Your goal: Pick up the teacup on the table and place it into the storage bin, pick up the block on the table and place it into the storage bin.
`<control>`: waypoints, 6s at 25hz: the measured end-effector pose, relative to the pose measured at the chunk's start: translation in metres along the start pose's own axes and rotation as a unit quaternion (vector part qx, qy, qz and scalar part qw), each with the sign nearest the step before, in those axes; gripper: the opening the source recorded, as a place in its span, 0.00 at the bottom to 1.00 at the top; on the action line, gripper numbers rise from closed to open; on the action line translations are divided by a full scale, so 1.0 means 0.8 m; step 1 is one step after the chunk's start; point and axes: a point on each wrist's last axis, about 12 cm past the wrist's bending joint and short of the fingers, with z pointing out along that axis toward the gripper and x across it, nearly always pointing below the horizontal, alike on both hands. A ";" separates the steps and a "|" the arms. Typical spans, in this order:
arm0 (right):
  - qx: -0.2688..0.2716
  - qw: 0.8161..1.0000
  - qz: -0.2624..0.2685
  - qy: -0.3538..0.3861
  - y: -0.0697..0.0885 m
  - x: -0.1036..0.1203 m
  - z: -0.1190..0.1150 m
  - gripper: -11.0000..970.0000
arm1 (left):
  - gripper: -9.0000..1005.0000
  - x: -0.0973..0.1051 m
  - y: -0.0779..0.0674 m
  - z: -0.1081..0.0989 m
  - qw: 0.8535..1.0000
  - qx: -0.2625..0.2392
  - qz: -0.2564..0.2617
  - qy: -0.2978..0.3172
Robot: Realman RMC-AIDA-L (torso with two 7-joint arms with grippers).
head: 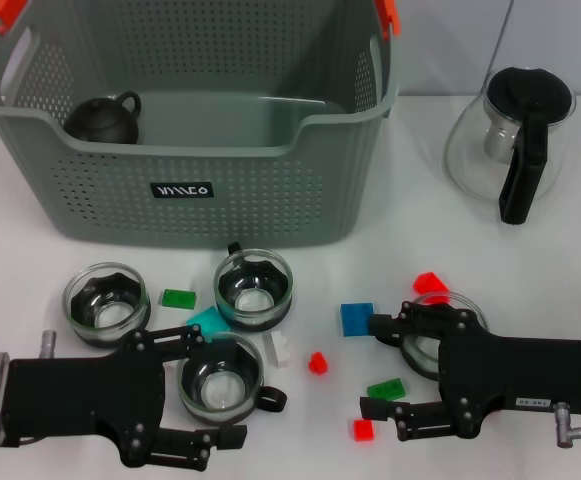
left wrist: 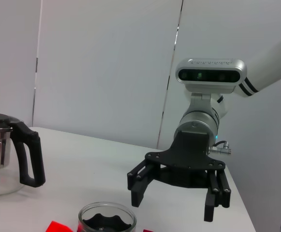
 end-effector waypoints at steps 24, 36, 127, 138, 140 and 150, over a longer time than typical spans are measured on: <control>0.010 0.994 0.097 0.052 -0.020 -0.017 -0.020 0.94 | 0.86 0.007 -0.003 -0.031 0.997 -0.062 -0.028 -0.020; -0.033 0.965 0.091 0.243 -0.040 -0.118 -0.048 0.94 | 0.85 0.015 -0.016 -0.064 0.992 -0.113 -0.042 -0.034; 0.252 0.947 0.007 0.197 -0.175 -0.352 0.222 0.06 | 0.85 0.030 -0.006 -0.051 0.979 -0.173 -0.080 -0.074; 0.321 0.922 -0.012 0.216 -0.192 -0.281 0.259 0.06 | 0.85 0.035 -0.008 -0.047 0.977 -0.180 -0.088 -0.075; 0.320 0.922 -0.007 0.219 -0.192 -0.269 0.256 0.06 | 0.85 0.036 -0.006 -0.046 0.977 -0.181 -0.089 -0.073; 0.307 0.921 0.012 0.241 -0.188 -0.235 0.244 0.10 | 0.85 0.037 -0.005 -0.046 0.976 -0.184 -0.089 -0.071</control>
